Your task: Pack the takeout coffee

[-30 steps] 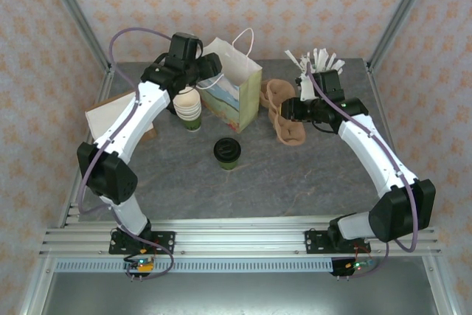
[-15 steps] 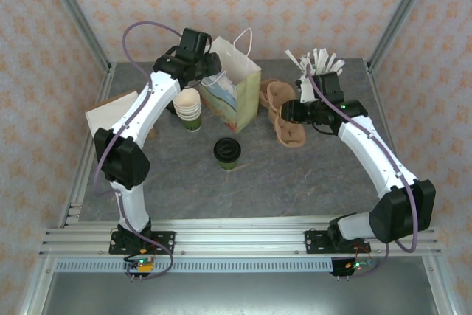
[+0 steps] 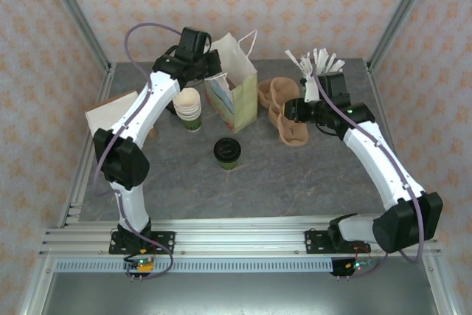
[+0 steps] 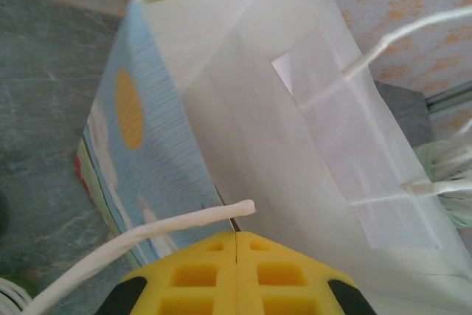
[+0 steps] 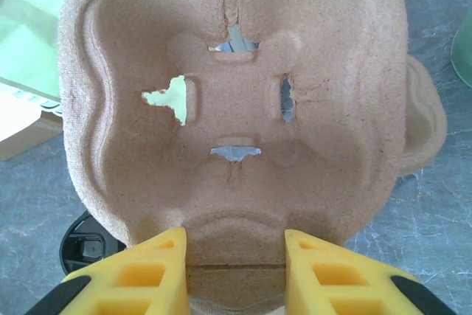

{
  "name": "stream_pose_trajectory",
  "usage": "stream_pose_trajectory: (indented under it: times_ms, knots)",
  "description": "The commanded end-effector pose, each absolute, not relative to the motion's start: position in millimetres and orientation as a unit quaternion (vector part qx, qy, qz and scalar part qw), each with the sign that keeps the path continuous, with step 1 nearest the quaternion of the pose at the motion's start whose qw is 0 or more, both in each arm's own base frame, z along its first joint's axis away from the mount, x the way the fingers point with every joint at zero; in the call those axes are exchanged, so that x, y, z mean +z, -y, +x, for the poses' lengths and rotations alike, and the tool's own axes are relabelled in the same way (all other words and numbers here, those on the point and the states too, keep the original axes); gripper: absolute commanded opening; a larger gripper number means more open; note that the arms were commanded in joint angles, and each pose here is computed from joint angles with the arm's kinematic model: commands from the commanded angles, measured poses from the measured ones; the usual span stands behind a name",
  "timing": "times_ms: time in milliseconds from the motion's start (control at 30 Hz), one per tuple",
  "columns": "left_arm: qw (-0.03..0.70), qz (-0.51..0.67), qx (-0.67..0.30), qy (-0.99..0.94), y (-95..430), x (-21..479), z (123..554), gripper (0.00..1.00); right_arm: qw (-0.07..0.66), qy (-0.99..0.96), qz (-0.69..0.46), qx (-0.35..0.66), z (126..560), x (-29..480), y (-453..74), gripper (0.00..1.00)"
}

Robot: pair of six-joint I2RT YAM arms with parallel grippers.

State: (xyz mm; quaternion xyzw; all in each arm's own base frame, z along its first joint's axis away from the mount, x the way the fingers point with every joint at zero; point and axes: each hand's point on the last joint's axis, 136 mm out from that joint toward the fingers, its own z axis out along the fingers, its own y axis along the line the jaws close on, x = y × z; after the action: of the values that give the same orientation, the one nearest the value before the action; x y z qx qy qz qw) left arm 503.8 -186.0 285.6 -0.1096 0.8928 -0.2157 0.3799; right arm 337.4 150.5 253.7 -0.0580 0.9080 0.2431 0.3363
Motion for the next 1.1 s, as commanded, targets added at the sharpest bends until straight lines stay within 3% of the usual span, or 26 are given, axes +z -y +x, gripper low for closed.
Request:
stream_pose_trajectory:
  times_ms: [0,300,633,1067]
  knots:
    - [0.397,-0.102,-0.272,-0.870,199,324,484,0.00,0.360,-0.901,-0.048,0.238,335,268,-144,0.31]
    - [0.412,-0.087,-0.323,-0.847,222,337,444,0.00,0.413,-0.889,-0.029,0.197,323,308,-120,0.31]
    - [0.427,-0.106,-0.354,-0.826,236,337,426,0.00,0.456,-0.883,0.002,0.116,308,337,-83,0.31]
    - [0.438,-0.183,-0.385,-0.791,242,342,443,0.00,0.473,-0.872,0.000,0.127,304,360,-84,0.31]
